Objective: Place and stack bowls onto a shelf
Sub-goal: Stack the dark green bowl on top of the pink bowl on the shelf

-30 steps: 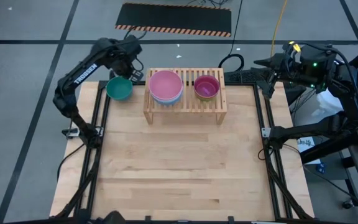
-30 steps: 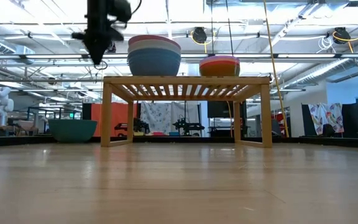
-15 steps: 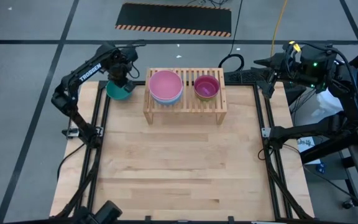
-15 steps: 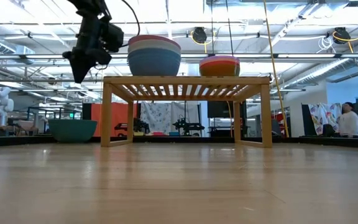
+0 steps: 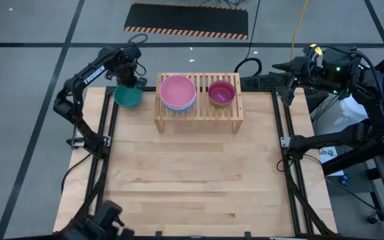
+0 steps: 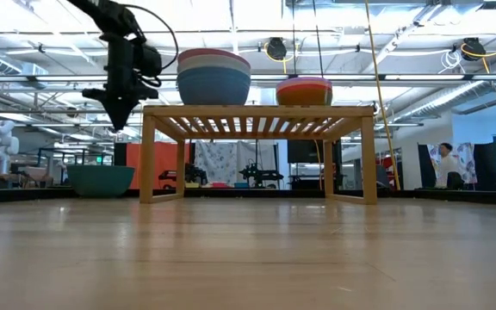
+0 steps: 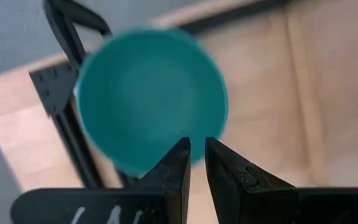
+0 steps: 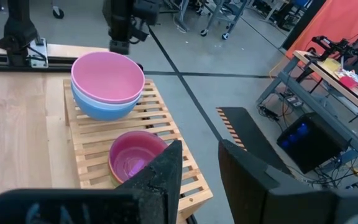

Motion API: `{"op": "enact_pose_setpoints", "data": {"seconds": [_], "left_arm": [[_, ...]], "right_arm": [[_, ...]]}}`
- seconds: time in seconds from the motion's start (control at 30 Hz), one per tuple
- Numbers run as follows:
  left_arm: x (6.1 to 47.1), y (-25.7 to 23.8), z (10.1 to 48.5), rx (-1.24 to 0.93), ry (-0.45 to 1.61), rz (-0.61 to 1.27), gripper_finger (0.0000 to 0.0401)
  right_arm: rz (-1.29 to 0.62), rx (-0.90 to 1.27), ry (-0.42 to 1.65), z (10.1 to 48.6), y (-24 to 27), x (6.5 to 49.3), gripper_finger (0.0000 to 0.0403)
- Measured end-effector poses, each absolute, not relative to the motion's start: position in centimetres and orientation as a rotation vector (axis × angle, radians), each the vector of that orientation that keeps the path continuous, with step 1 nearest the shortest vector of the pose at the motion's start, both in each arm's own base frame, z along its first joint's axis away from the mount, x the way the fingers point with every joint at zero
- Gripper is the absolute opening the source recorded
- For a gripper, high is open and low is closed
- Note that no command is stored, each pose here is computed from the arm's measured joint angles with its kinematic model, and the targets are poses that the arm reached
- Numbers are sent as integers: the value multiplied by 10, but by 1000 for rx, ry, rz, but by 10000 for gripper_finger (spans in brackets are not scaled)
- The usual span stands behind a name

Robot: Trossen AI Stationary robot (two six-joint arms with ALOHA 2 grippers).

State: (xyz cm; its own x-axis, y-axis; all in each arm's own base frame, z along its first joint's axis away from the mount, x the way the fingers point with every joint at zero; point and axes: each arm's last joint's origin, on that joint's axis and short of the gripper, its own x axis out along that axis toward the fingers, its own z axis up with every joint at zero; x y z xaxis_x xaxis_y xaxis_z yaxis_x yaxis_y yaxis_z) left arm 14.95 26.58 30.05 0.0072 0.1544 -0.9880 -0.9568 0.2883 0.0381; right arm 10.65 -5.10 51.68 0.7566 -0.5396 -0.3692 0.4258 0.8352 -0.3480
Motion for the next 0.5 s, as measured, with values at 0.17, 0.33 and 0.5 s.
{"op": "enact_pose_setpoints", "data": {"seconds": [0.17, 0.33, 0.5], "left_arm": [[139, 284, 303, -945, 1048, 1208, 56], [123, 293, 303, -1053, 947, 1322, 56], [113, 287, 301, -1153, 1024, 1212, 56]], "right_arm": [[-538, -254, 445, 520, -51, 107, 100], [-541, -256, 429, 521, -51, 108, 100], [-541, -256, 429, 521, -52, 108, 100]]}}
